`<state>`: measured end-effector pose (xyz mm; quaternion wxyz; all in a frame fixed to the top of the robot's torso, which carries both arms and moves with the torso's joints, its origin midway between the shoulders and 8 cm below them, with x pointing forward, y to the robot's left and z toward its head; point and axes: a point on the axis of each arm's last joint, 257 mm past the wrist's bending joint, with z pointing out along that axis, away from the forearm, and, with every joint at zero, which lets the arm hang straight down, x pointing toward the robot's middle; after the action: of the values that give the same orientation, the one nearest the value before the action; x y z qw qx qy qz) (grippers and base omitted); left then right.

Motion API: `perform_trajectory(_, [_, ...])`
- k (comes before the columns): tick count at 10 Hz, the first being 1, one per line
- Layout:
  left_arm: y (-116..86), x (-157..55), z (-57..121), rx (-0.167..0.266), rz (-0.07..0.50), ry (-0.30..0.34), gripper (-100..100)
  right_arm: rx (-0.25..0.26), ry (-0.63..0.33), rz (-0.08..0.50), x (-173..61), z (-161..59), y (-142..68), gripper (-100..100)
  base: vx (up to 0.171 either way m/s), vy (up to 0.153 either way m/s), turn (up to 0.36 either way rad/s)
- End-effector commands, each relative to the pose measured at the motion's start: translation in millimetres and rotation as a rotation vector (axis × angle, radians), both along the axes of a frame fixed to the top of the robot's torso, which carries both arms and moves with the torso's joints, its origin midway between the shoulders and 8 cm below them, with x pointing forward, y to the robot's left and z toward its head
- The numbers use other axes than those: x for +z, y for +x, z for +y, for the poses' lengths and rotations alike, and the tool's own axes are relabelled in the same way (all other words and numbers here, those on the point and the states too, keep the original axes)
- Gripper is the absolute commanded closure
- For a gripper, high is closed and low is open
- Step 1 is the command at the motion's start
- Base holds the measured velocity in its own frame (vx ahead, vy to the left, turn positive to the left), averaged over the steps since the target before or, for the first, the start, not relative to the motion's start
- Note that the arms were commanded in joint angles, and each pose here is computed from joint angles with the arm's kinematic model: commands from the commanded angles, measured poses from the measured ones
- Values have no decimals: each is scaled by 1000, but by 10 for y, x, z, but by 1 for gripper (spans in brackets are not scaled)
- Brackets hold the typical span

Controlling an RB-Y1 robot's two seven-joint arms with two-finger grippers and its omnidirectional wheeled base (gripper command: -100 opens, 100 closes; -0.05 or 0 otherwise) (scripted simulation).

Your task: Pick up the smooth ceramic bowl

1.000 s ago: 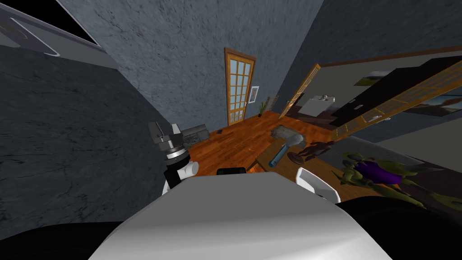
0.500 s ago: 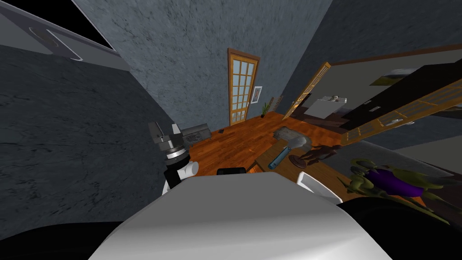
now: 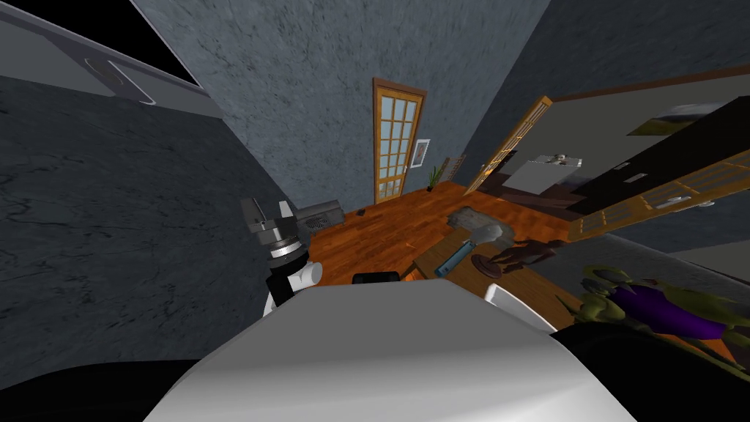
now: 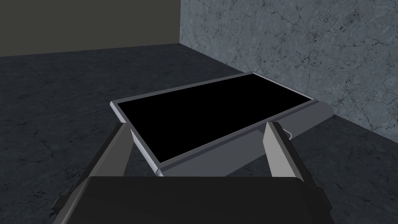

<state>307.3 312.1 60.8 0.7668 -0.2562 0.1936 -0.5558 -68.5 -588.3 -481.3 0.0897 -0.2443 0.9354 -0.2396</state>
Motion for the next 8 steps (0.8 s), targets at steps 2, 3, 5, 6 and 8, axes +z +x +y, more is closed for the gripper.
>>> perform_trajectory(2, [0, 0, 0, 0, 0, 0, 0, -13, 4, -16, 77, 152, -11, 100, -10, -49, 41])
perform_trajectory(3, [0, 0, 0, 0, 0, 0, 0, -63, -18, -1, 142, 156, -222, 100, -6, -55, 168])
perform_trajectory(5, [0, 0, 0, 0, 0, 0, 0, -61, -10, -7, 195, 256, -220, 100, -9, -47, 39])
perform_trajectory(6, [0, 0, 0, 0, 0, 0, 0, -52, 0, -26, 202, 311, -117, 100, -6, -3, -25])
perform_trajectory(8, [0, 0, 0, 0, 0, 0, 0, -56, -6, -15, 204, 291, -199, 0, 0, 0, 0])
